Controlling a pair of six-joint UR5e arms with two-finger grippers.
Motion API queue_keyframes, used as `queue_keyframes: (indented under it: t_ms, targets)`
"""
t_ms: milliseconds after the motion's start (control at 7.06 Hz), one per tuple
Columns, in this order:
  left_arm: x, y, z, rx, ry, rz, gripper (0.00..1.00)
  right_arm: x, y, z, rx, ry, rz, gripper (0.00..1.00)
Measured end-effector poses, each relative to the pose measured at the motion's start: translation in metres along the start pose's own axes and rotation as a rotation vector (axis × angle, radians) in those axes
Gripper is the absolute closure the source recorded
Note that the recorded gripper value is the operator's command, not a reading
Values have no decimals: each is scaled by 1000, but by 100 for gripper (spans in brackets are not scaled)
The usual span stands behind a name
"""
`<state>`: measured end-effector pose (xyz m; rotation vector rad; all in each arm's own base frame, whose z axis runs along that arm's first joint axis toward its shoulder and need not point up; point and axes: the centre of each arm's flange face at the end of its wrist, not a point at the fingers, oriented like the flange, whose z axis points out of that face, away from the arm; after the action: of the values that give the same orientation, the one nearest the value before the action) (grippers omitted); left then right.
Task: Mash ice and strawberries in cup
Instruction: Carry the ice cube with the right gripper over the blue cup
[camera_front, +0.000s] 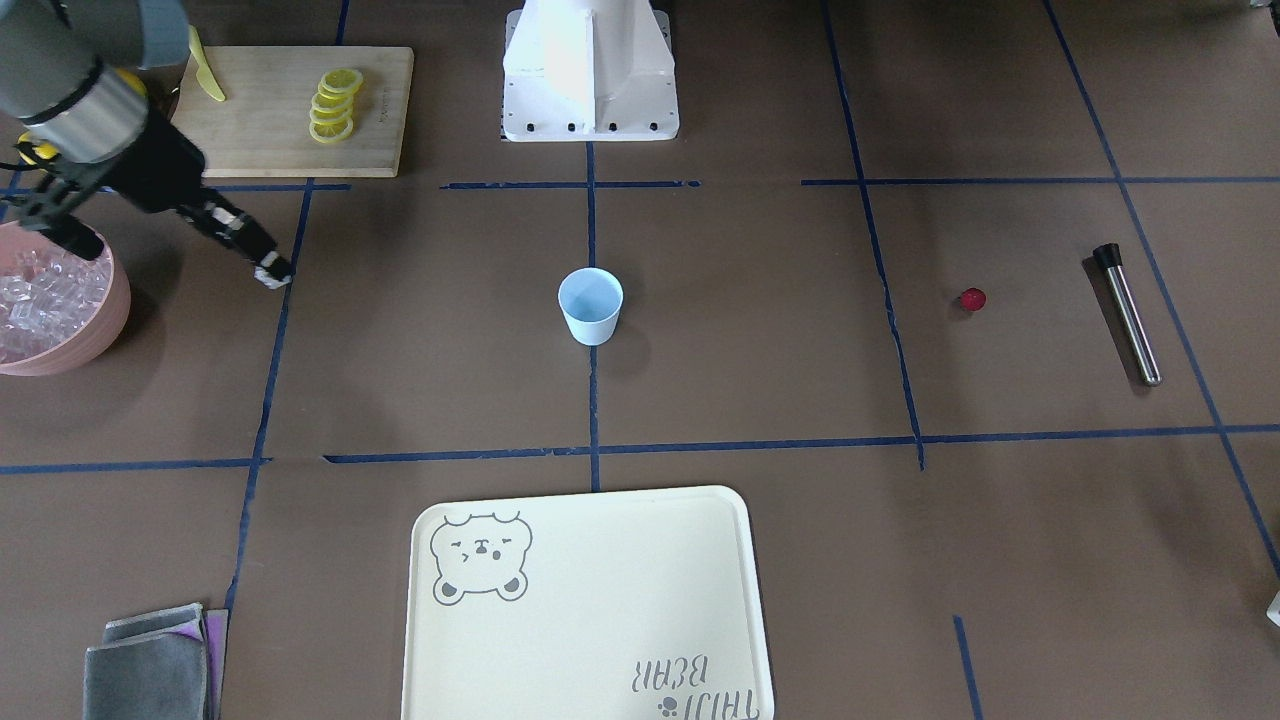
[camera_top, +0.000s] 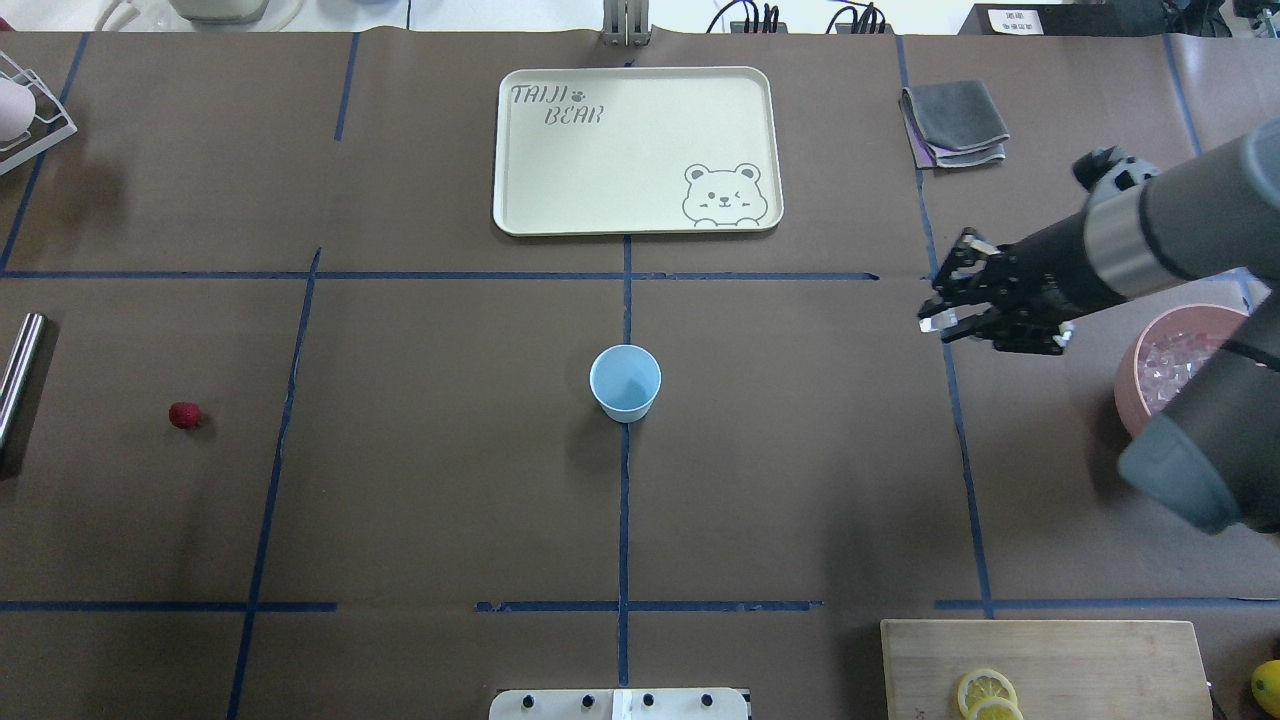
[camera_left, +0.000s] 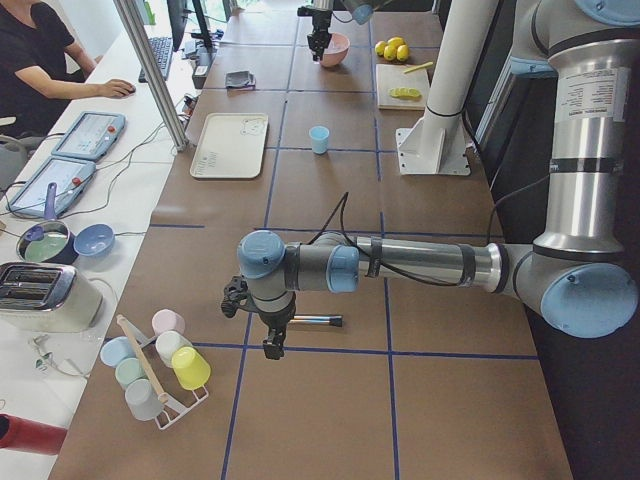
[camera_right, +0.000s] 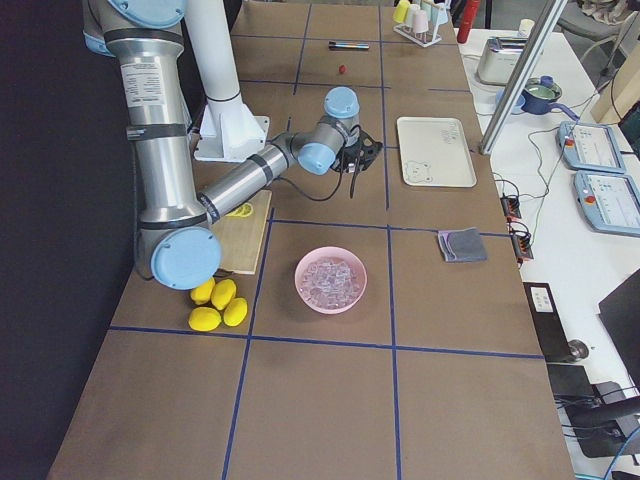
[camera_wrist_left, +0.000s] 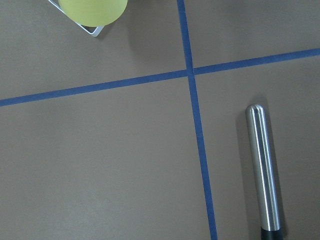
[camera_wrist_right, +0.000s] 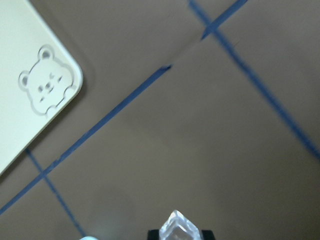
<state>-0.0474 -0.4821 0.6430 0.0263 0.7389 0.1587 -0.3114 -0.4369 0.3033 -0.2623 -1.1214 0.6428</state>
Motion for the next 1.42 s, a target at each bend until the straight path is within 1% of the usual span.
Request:
queue_keyframes:
  t_ms: [142, 283, 425, 567, 850, 992, 1134, 1275, 1417]
  targets:
    - [0, 1, 2, -2, 25, -3, 0, -50, 48, 37, -16, -35, 30, 98]
    - [0, 1, 4, -3, 36, -5, 0, -89, 92, 70, -8, -67, 52, 97]
    - [1, 1, 3, -2, 42, -4, 0, -121, 126, 96, 7, -96, 70, 97]
    - [2, 1, 2, 1, 45, -2, 0, -143, 149, 111, 13, -113, 86, 96]
    - [4, 0, 1, 4, 47, 2, 0, -156, 168, 124, 8, -115, 93, 88]
    - [5, 0, 0, 5, 47, 3, 0, -154, 171, 129, 6, -107, 90, 87]
    - [4, 1, 1, 5, 48, 2, 0, -151, 172, 132, 6, -99, 88, 81]
    - [4, 1, 1, 4, 48, 2, 0, -149, 170, 136, 9, -92, 88, 42]
    - [4, 2, 1, 3, 48, 1, 0, -147, 168, 140, 12, -84, 90, 25]
